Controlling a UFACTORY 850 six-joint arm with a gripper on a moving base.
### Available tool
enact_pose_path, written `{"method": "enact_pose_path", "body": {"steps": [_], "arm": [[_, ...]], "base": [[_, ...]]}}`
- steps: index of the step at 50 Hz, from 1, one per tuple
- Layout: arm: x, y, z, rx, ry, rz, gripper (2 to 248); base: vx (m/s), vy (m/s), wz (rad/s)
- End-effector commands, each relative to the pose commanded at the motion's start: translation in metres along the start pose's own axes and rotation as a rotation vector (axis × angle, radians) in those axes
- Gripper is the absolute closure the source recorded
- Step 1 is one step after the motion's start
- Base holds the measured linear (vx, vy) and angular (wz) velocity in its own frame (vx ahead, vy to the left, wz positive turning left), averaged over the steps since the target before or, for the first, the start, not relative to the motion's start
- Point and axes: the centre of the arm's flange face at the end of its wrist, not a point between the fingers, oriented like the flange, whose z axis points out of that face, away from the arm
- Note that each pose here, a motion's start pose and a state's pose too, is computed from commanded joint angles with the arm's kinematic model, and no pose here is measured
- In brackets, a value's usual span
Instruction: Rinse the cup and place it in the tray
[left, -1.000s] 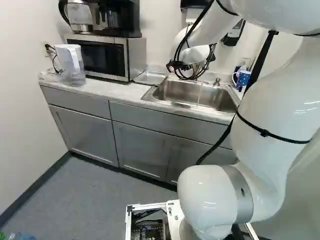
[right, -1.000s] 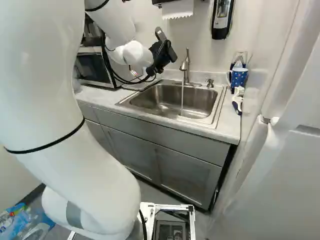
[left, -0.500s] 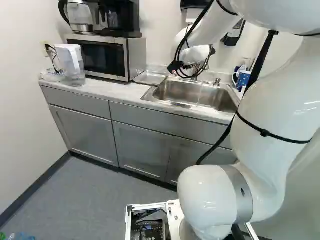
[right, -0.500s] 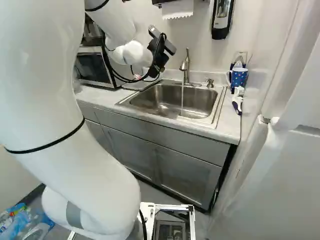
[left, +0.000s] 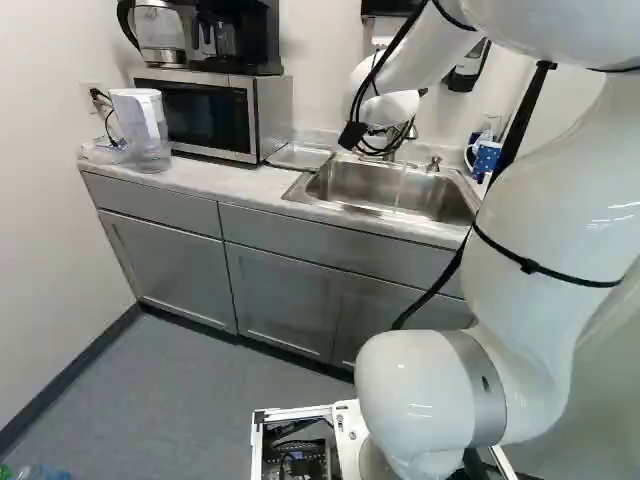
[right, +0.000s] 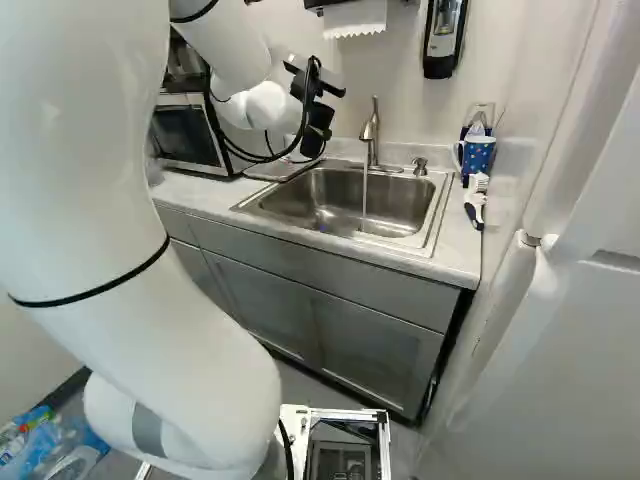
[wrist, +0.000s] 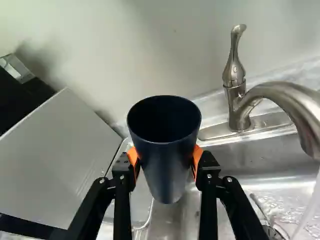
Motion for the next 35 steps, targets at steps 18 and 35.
{"method": "enact_pose_path", "body": {"steps": [18, 35], "arm": [[0.0000, 0.0000, 0.0000, 0.000, 0.000, -0.189, 128], [0.0000, 0.0000, 0.0000, 0.000, 0.000, -0.368, 128]], "base": [[0.000, 0.000, 0.000], [0.000, 0.000, 0.000]]}}
